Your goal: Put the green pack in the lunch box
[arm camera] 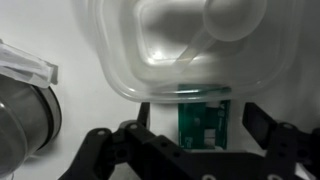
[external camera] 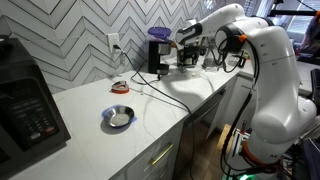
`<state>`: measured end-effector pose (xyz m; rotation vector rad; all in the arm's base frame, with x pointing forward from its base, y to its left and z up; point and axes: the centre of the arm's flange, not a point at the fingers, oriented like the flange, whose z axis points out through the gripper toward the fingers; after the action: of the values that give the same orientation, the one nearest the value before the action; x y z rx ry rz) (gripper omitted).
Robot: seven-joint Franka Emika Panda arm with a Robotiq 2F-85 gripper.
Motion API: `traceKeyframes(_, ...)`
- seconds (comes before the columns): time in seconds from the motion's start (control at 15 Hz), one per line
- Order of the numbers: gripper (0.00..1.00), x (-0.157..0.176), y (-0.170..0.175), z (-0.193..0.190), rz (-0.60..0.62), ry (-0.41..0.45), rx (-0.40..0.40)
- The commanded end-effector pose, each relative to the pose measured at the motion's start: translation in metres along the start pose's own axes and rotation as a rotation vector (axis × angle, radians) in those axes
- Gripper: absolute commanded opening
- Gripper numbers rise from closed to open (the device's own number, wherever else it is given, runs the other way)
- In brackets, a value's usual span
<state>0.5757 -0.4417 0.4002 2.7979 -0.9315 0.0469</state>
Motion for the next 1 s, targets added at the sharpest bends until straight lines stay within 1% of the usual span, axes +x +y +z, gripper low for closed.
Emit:
traceKeyframes(0.0, 0.88, 0.016, -0.006, 0.009, 0.041, 0.035, 0.092)
traceKeyframes(0.07, 0.86, 0.018, -0.008, 0.009, 0.052, 0.051, 0.109)
traceKeyframes(0.13, 0.86, 0.021, -0.010, 0.012, 0.068, 0.072, 0.116)
traceKeyframes(0.2, 0.83, 0.023, -0.012, 0.015, 0.087, 0.094, 0.120)
traceKeyframes(0.33, 0.80, 0.028, -0.014, 0.019, 0.112, 0.128, 0.120)
traceKeyframes(0.53, 0.79, 0.032, -0.017, 0.027, 0.132, 0.143, 0.123)
traceKeyframes(0.6, 0.68, 0.032, -0.018, 0.031, 0.133, 0.135, 0.123)
traceKeyframes(0.67, 0.53, 0.032, -0.019, 0.032, 0.134, 0.133, 0.123)
traceKeyframes(0.93, 0.20, 0.029, -0.016, 0.031, 0.139, 0.125, 0.120)
